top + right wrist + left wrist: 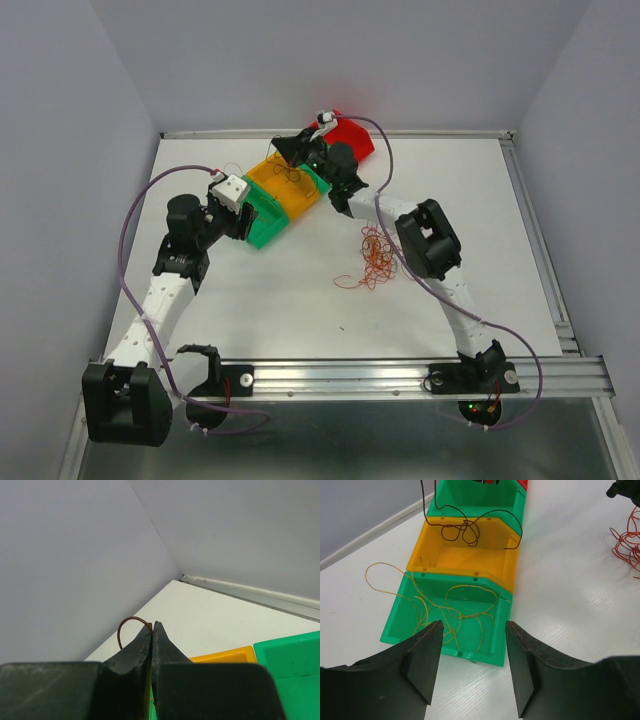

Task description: Untangle the cables

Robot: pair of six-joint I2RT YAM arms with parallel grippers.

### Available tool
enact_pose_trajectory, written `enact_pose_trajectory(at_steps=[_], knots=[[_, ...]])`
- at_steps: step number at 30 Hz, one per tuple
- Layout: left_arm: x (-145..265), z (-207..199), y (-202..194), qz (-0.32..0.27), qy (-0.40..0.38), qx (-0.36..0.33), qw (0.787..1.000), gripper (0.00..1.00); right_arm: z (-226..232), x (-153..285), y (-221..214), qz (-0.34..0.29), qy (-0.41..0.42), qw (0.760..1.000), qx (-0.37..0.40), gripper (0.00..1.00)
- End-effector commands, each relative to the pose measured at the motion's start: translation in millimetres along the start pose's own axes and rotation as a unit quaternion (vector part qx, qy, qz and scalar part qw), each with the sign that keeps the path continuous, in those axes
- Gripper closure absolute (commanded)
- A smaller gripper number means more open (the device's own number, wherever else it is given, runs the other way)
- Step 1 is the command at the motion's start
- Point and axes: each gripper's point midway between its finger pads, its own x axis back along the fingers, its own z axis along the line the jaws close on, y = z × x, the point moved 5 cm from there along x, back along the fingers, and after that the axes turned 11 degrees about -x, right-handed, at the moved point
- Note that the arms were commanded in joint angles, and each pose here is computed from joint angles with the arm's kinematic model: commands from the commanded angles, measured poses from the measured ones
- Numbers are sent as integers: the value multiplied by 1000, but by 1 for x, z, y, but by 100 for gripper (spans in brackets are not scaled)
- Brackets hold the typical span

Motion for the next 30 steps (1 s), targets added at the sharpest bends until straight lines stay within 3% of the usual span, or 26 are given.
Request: enact_pose_trajectory(at_steps=[1, 10, 16, 19, 22, 23, 25, 27, 30], knots=[[2, 5, 10, -24, 12, -10, 1000, 36, 16, 1, 8, -22, 36, 999, 1, 99], [3, 5, 9, -25, 12, -10, 1000, 36, 4, 15, -26, 15, 17, 1000, 11, 97], [2, 6, 8, -22, 12, -9, 1000, 36, 10, 15, -32, 18, 17, 999, 31, 73], [2, 6, 9, -24, 12, -10, 1000, 36, 17, 12, -29, 20, 22, 999, 35, 75], [2, 6, 9, -24, 12, -9, 1000, 36, 29, 8, -26, 21, 29, 998, 48, 84], [3, 6, 9, -23, 14, -10, 1000, 36, 31, 7, -27, 22, 27, 998, 52, 82], [4, 6, 9, -24, 14, -10, 1000, 36, 37, 6, -26, 18, 25, 998, 60, 62], [4, 6, 9, -24, 15, -10, 1000, 36, 36, 6, -26, 18, 23, 998, 58, 71], [5, 6, 9, -25, 15, -12, 999, 36, 30, 6, -26, 10, 2, 999, 54, 66]])
